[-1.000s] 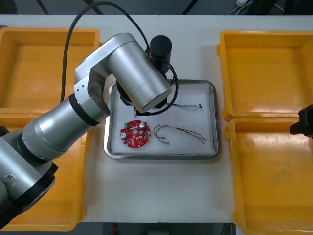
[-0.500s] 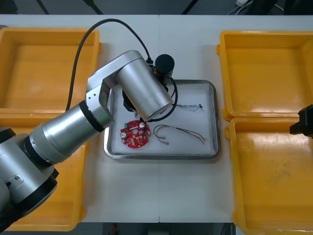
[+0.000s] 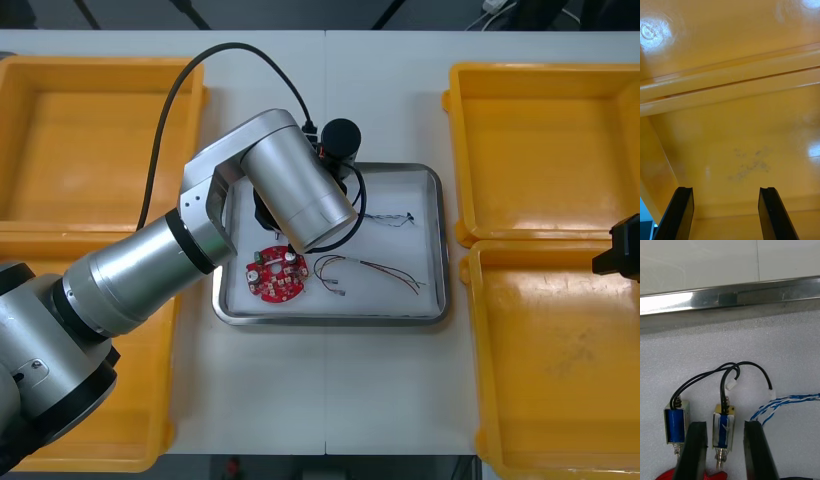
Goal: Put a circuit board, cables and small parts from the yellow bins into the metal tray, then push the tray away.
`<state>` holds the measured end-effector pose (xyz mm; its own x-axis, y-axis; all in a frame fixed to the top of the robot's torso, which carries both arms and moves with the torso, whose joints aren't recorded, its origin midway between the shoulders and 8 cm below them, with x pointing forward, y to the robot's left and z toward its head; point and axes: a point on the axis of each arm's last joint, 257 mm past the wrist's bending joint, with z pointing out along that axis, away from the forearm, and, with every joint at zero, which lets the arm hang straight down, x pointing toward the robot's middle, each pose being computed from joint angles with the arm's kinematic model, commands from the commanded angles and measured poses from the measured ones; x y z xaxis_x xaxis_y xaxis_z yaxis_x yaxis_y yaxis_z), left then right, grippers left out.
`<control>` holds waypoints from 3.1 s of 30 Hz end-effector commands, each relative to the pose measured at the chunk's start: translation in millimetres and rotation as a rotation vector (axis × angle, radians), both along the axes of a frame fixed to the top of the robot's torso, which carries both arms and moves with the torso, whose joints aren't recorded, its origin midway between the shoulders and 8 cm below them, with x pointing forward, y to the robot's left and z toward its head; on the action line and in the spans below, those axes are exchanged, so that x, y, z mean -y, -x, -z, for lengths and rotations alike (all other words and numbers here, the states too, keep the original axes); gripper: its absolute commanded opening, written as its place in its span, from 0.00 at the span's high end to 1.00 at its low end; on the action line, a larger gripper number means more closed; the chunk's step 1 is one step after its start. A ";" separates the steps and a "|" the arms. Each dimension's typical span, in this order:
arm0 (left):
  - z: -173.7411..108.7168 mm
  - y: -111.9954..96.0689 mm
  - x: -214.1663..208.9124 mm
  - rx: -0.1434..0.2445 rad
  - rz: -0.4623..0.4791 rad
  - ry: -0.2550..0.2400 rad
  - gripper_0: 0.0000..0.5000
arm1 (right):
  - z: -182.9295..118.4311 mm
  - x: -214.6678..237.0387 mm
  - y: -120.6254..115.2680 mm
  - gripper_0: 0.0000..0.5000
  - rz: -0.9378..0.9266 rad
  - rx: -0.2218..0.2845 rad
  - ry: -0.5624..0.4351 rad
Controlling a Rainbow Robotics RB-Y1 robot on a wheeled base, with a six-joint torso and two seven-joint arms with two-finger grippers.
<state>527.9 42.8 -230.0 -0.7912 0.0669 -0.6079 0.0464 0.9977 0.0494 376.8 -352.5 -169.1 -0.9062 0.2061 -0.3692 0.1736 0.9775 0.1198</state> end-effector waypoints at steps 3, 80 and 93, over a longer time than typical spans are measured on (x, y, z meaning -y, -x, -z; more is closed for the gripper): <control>-10.6 1.1 18.0 0.056 -0.044 0.062 0.00 | -12.4 8.1 1.5 0.00 0.044 0.028 0.005; -97.6 179.4 -360.8 -0.055 -0.171 0.044 0.00 | 9.0 -244.2 -21.3 0.00 -1.026 -0.067 0.342; -85.6 196.5 -360.7 -0.087 -0.169 0.032 0.00 | 39.0 -317.9 -12.6 0.00 -1.428 0.025 0.483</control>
<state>334.1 397.3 -156.4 -0.8460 -0.1381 -0.5149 -0.1449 0.9891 -0.0273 391.7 -59.4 -212.9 -0.3647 -0.9171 -0.1610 -0.8940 0.3932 -0.2147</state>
